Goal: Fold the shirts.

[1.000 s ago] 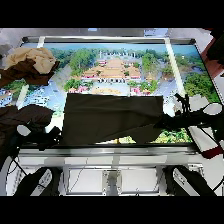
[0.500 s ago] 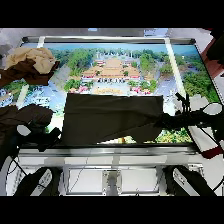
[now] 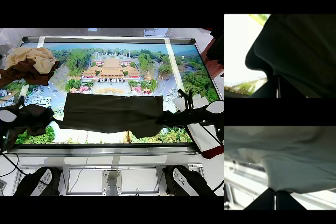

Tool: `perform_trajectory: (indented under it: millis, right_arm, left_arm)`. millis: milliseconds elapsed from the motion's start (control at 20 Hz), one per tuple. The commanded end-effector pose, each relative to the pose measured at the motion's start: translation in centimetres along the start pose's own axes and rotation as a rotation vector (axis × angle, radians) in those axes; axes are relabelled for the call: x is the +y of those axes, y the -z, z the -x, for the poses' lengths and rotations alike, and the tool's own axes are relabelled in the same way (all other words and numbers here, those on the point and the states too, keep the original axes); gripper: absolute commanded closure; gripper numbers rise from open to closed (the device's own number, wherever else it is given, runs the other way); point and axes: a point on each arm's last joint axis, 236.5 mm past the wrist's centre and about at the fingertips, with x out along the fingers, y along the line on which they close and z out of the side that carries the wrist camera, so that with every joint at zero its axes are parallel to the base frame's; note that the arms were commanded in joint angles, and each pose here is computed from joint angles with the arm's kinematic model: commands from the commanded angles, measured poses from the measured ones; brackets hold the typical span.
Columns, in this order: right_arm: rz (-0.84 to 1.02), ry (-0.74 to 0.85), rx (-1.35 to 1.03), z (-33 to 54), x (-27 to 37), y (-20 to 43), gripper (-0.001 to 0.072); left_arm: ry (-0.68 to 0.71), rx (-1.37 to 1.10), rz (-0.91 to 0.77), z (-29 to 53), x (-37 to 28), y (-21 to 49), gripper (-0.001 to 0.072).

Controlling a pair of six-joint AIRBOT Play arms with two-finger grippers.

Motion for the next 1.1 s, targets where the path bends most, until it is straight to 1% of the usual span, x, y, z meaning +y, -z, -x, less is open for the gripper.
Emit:
perform_trajectory:
  millis: [0, 50, 200, 350, 500, 750, 1050]
  right_arm:
    - [0.044, 0.009, -0.156, 1.7, 1.2, -4.1, 0.0687]
    - [0.05, 0.01, -0.198, 2.0, 1.4, -5.2, 0.0687]
    - [0.017, 0.016, -0.22, 1.2, 0.3, -6.8, 0.0688]
    - [-0.041, 0.033, -0.222, -0.7, -2.0, -8.7, 0.0688]
    - [-0.083, 0.031, -0.278, -2.5, -4.0, -11.6, 0.0688]
    - [-0.171, -0.037, -0.373, -5.2, -5.9, -15.8, 0.0688]
    - [-0.209, -0.011, -0.368, -6.9, -8.0, -16.3, 0.0686]
  left_arm:
    - [0.138, -0.126, -0.053, 2.0, -4.4, -3.7, 0.0695]
    - [0.166, -0.159, -0.038, 1.9, -5.0, -4.7, 0.0695]
    - [0.168, -0.18, -0.009, 0.0, -5.3, -7.2, 0.0695]
    - [0.182, -0.185, -0.033, -3.3, -7.2, -9.8, 0.0696]
    - [0.17, -0.169, -0.054, -7.4, -8.7, -11.7, 0.0695]
    - [0.121, -0.092, -0.026, -12.7, -7.1, -12.2, 0.0695]
    - [0.089, -0.123, -0.03, -14.1, -5.9, -13.0, 0.0694]
